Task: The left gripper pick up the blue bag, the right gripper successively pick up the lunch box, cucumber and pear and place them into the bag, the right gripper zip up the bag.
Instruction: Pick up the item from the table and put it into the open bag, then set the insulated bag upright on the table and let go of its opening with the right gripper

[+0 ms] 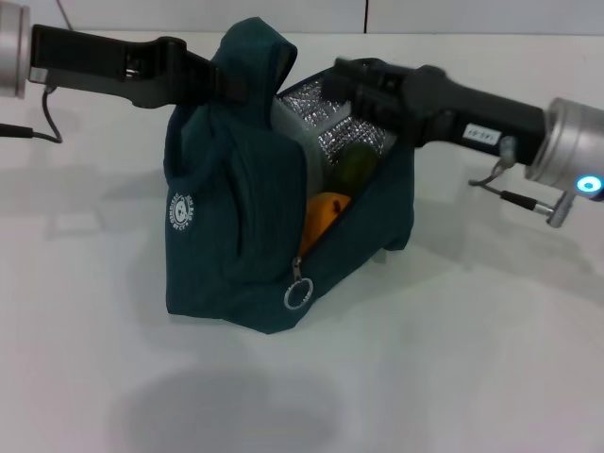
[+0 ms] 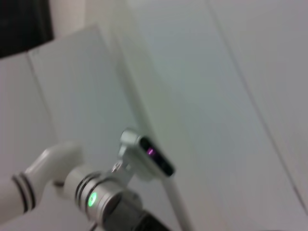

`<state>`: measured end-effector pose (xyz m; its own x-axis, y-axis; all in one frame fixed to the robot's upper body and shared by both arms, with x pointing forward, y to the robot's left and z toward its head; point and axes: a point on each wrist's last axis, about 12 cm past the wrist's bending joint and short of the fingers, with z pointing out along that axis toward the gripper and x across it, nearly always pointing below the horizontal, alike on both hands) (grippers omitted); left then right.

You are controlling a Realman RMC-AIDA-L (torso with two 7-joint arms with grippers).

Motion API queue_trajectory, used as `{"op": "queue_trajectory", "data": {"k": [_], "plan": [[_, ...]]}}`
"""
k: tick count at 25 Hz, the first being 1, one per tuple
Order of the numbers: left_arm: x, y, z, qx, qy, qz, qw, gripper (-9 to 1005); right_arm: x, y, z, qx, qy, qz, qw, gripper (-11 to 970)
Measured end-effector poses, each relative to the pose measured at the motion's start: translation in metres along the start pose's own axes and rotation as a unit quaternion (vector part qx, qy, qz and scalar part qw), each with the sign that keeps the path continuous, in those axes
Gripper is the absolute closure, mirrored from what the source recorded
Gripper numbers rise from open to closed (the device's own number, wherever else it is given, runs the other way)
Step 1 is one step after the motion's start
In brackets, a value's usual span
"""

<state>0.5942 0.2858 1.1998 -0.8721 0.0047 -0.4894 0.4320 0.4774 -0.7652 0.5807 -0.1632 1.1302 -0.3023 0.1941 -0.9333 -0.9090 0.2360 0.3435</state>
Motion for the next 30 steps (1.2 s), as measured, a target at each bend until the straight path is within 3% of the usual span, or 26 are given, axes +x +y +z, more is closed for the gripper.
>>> {"op": "queue_trajectory", "data": {"k": [6,10,12,14,18,30], "plan": [[0.002,0.001,0.0,0.001,-0.001,0.005,1.0,956,0.005,-0.004,-0.04,0.054,-0.078,0.105,0.99,662],[0.004,0.002,0.001,0.003,-0.002,0.006,1.0,956,0.025,-0.005,-0.082,0.105,-0.122,0.243,0.956,577],[0.003,0.001,0.001,0.004,-0.002,0.008,1.0,955,0.037,-0.003,-0.095,0.12,-0.128,0.298,0.938,375],[0.002,0.0,0.002,0.004,-0.002,0.01,1.0,955,0.052,-0.001,-0.105,0.134,-0.128,0.355,0.916,315],[0.001,-0.001,0.003,0.007,-0.002,0.013,1.0,955,0.065,-0.003,-0.101,0.146,-0.116,0.407,0.894,224],[-0.003,-0.005,0.008,0.011,0.002,0.024,1.0,956,0.055,-0.015,-0.051,0.13,-0.04,0.406,0.904,229]]}}
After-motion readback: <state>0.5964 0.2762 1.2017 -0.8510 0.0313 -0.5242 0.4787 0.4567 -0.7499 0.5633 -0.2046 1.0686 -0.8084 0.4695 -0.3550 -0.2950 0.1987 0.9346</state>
